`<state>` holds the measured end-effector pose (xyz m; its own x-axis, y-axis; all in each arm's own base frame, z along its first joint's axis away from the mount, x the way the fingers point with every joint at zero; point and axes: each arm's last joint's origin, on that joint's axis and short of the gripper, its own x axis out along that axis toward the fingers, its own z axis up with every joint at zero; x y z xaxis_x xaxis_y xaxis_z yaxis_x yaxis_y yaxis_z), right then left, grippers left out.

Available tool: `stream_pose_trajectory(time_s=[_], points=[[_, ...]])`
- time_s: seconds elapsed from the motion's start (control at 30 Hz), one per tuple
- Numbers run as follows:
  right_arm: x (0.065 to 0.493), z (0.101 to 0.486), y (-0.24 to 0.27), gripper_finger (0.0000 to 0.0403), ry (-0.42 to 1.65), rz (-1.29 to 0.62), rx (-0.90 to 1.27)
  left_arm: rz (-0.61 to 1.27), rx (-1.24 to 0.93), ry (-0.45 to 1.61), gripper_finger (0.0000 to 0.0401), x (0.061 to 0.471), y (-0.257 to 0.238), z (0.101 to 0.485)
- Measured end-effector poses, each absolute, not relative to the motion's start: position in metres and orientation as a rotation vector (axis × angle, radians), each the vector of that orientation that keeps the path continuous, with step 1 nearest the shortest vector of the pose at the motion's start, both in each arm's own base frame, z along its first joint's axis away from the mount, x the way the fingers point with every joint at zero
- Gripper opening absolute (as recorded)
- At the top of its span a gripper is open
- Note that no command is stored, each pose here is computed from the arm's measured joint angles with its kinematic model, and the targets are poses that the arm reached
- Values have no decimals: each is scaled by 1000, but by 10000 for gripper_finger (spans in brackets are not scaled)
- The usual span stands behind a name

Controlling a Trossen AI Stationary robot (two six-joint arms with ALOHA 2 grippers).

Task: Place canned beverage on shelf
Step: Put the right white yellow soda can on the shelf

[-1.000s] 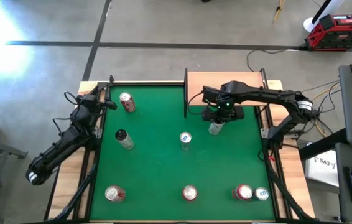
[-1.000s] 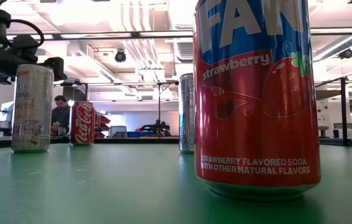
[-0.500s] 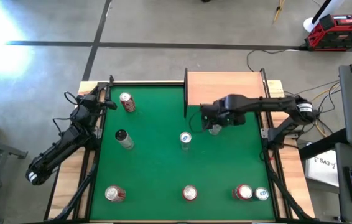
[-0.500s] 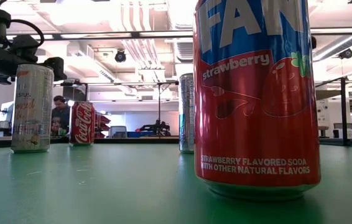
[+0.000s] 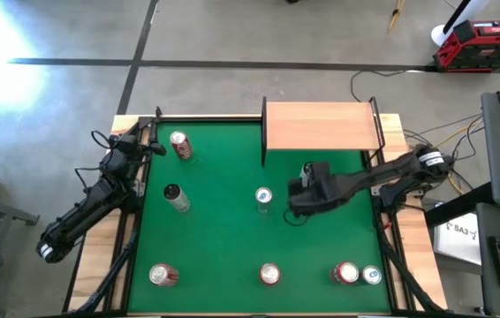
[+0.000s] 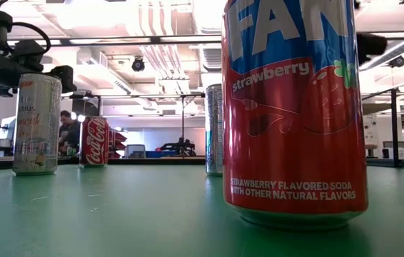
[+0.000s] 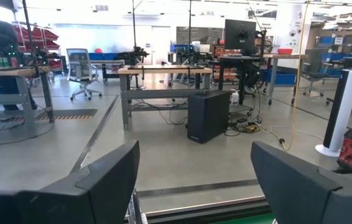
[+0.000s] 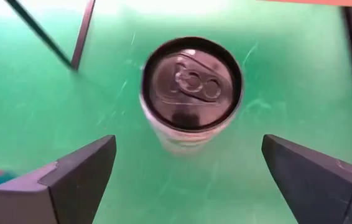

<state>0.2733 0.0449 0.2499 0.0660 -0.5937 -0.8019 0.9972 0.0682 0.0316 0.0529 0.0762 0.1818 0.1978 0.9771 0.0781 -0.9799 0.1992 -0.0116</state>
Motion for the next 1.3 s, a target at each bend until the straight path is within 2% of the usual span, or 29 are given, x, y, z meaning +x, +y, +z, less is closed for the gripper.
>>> stream_pose_trajectory(time_s=[0.27,0.73,0.97,1.3], points=[[275,210,54,396,517,-1472,573,1370,44,-73,293,53,76,182],[286,171,56,396,427,-1575,515,1370,44,-73,293,53,76,182],[285,161,56,396,375,-1633,482,1370,44,-73,293,53,76,182],[291,156,60,396,373,-1611,445,1370,44,-73,293,53,76,182]])
